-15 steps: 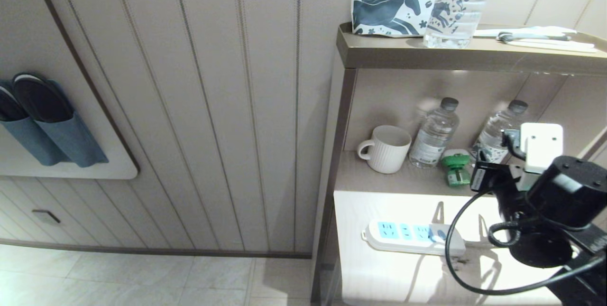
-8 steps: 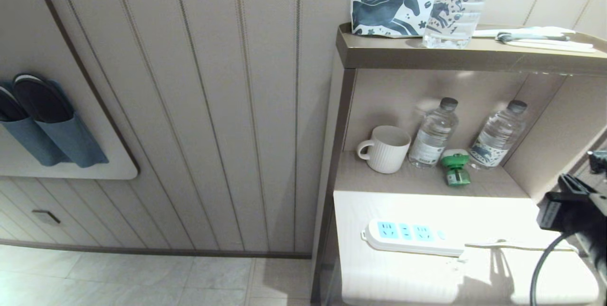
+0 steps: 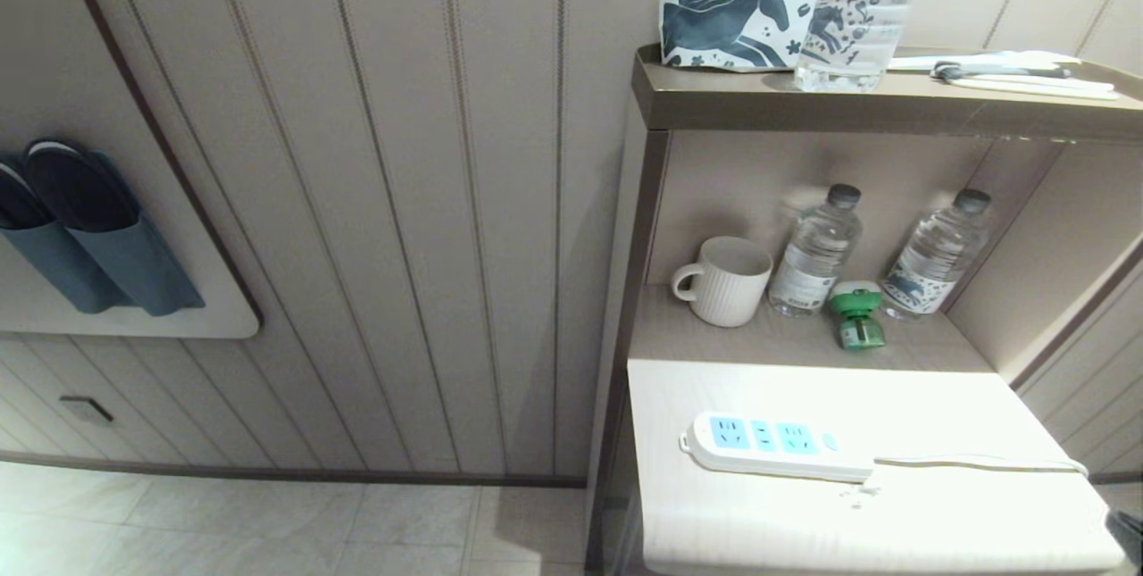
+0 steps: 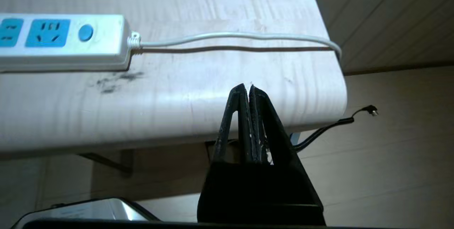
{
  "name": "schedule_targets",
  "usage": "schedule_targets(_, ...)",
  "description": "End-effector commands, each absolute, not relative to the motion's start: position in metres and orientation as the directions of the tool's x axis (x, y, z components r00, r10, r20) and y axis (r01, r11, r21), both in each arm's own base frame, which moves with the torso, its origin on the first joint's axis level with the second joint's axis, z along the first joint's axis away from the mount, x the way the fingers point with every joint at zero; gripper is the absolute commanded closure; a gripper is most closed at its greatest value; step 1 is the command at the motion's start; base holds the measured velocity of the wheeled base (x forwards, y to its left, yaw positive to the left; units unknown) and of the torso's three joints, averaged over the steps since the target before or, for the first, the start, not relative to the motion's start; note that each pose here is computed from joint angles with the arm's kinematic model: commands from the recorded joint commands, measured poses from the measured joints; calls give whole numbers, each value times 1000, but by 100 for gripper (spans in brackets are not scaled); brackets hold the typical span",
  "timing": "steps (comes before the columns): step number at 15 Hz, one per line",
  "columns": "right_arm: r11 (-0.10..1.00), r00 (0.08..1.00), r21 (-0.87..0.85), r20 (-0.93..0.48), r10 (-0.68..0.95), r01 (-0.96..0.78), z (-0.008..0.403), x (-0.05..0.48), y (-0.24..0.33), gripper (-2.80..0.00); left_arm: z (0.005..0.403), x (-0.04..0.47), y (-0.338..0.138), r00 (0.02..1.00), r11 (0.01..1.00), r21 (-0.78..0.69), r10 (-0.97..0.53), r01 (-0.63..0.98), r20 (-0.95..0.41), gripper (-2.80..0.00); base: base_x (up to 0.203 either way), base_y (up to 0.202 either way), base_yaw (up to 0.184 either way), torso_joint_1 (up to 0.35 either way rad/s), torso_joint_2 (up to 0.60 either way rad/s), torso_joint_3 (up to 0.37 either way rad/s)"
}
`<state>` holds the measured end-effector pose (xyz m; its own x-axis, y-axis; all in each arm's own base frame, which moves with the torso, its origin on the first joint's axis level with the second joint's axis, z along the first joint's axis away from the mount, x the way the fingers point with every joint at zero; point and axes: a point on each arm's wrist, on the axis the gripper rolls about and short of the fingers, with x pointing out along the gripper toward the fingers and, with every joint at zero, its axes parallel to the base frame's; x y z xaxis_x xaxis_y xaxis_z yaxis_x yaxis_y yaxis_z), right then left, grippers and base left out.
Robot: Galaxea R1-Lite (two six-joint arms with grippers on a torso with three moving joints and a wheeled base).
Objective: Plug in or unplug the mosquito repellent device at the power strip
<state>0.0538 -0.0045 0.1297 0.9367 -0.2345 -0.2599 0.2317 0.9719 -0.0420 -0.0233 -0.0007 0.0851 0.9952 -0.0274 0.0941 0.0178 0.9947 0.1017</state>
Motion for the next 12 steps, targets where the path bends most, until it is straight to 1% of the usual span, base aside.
schedule_targets(1, 977, 966, -3, -149, -211, 213, 118, 27, -5, 0, 85, -23, -1, 995, 995, 102, -28, 18, 95, 0, 0, 0, 0, 0, 0, 0)
schedule_targets(4, 984, 983, 3, -58, -176, 177, 104, 4, -4, 0, 85, -23, -1, 995, 995, 102, -26, 16, 95, 0, 0, 0, 0, 0, 0, 0)
schedule_targets(6, 986, 985, -16, -45, -164, 164, 95, -5, -3, 0, 85, -23, -1, 995, 994, 103, -28, 18, 95, 0, 0, 0, 0, 0, 0, 0)
schedule_targets(8, 988, 988, -22, -16, -151, 151, 93, -10, -3, 0, 85, -23, -1, 995, 994, 103, -28, 18, 95, 0, 0, 0, 0, 0, 0, 0)
schedule_targets(11, 994, 991, -35, 92, -98, 102, 89, -21, -2, 0, 85, -23, -1, 995, 995, 102, -28, 18, 95, 0, 0, 0, 0, 0, 0, 0)
schedule_targets(12, 995, 991, -39, 98, -88, 92, 87, -23, -2, 0, 85, -23, -1, 995, 994, 103, -28, 18, 95, 0, 0, 0, 0, 0, 0, 0)
